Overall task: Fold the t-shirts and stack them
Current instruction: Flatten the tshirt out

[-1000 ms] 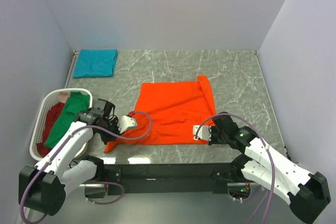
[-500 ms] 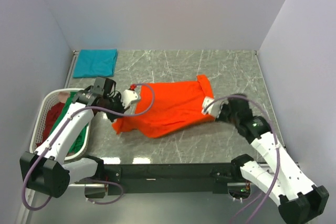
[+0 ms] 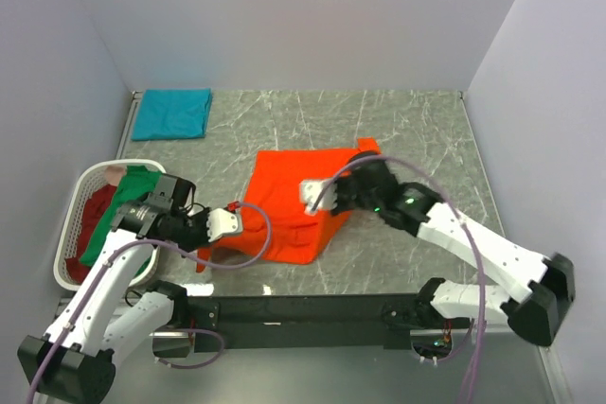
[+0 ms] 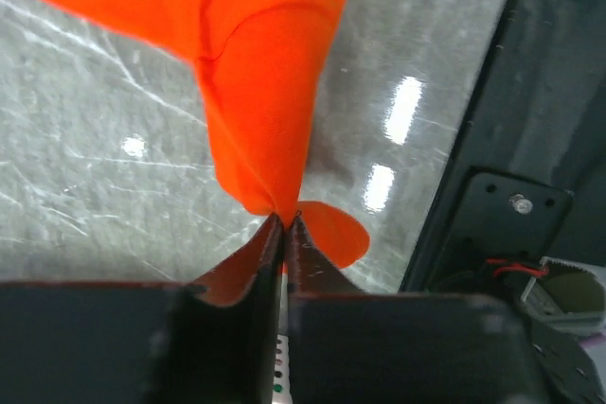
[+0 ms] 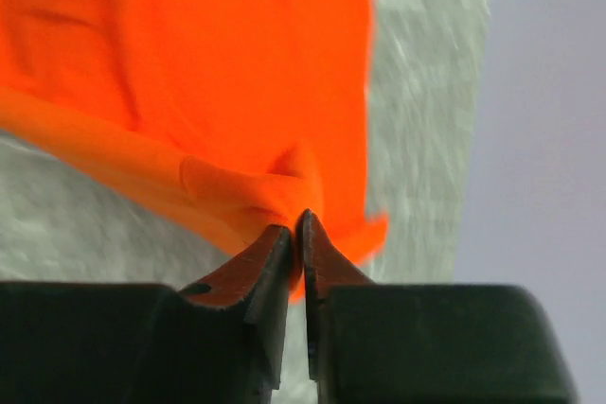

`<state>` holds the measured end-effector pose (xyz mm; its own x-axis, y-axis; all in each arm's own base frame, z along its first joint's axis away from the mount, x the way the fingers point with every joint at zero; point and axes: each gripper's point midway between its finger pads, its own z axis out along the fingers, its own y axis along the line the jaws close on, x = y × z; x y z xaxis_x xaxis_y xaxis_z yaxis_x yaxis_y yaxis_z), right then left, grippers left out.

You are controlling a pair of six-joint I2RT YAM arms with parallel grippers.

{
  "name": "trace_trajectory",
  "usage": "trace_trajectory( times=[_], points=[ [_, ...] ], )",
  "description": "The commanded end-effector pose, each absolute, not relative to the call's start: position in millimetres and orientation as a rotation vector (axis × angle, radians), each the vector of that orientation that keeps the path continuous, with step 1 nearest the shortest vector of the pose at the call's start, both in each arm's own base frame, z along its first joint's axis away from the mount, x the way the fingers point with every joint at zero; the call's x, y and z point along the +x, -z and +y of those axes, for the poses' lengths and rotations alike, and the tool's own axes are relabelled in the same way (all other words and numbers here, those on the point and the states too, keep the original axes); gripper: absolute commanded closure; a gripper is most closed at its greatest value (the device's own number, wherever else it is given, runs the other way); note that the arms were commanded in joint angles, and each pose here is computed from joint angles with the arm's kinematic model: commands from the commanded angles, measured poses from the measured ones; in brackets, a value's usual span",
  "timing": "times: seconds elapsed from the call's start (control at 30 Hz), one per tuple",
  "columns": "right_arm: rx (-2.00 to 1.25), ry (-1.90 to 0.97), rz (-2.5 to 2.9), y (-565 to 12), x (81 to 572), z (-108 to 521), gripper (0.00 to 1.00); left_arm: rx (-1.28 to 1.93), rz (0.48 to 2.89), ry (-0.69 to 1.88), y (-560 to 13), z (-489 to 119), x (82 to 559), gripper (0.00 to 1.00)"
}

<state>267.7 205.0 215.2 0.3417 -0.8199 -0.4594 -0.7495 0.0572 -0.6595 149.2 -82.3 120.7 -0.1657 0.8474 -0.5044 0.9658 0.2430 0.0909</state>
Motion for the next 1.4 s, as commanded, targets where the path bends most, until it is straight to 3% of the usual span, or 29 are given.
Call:
trace_trajectory(
  times=[0.0,0.03,0.07,0.1,0.13,0.2,0.33,0.5,0.6,0.63,0.83,1.07,1.37],
  points=[
    [-1.775,-0.035,1.247,-214.2,240.9,268.9,0.8,1.722,1.975,0.403,-133.4,-89.4,141.0,0.87],
    [-1.781,-0.061,1.228,-212.1,229.0,281.5,0.72,1.669,2.015,0.407,-140.2,-90.3,144.6,0.73],
    [-1.743,-0.057,1.243,-216.0,229.7,281.7,0.62,1.637,2.041,0.412,-144.1,-90.9,146.3,0.67],
    [-1.688,-0.054,1.279,-219.4,232.6,279.0,0.42,1.606,2.068,0.446,-146.6,-93.6,145.9,0.62],
    [-1.627,-0.016,1.319,-218.4,245.9,267.6,0.3,1.555,2.08,0.47,-155.7,-97.7,148.5,0.55],
    [-1.553,0.017,1.35,-227.1,256.8,246.8,0.15,1.465,2.095,0.533,-166.8,-106.3,153.4,0.5],
    [-1.451,0.074,1.5,-224.3,284.3,195.7,0.16,1.303,2.096,0.575,-179.8,-124.6,189.1,0.48],
    [-1.383,-0.124,1.864,-197.8,297.3,189.0,0.35,1.187,2.196,0.612,-161.2,-144.4,256.4,0.54],
    [-1.372,-0.283,2.007,-186.5,301.7,213.7,0.36,1.18,2.188,0.727,-157.5,-170.3,282.4,0.5],
    [-1.354,-0.304,2.029,-191.2,307.9,219.2,0.36,1.198,2.172,0.755,-156.1,-176.7,286.7,0.42],
    [-1.106,-0.248,2.338,-134.8,391.5,180.7,0.35,1.456,1.976,0.828,-135.9,-231.0,296.4,0.24],
    [-0.657,-0.237,2.443,-149.2,471.2,133.1,0.32,1.597,1.934,0.723,-98.1,-254.5,291.3,0.21],
    [-0.519,-0.207,2.486,-117.7,512.2,123.1,0.3,1.696,1.942,0.699,-74.3,-270.0,282.1,0.2]
  ],
)
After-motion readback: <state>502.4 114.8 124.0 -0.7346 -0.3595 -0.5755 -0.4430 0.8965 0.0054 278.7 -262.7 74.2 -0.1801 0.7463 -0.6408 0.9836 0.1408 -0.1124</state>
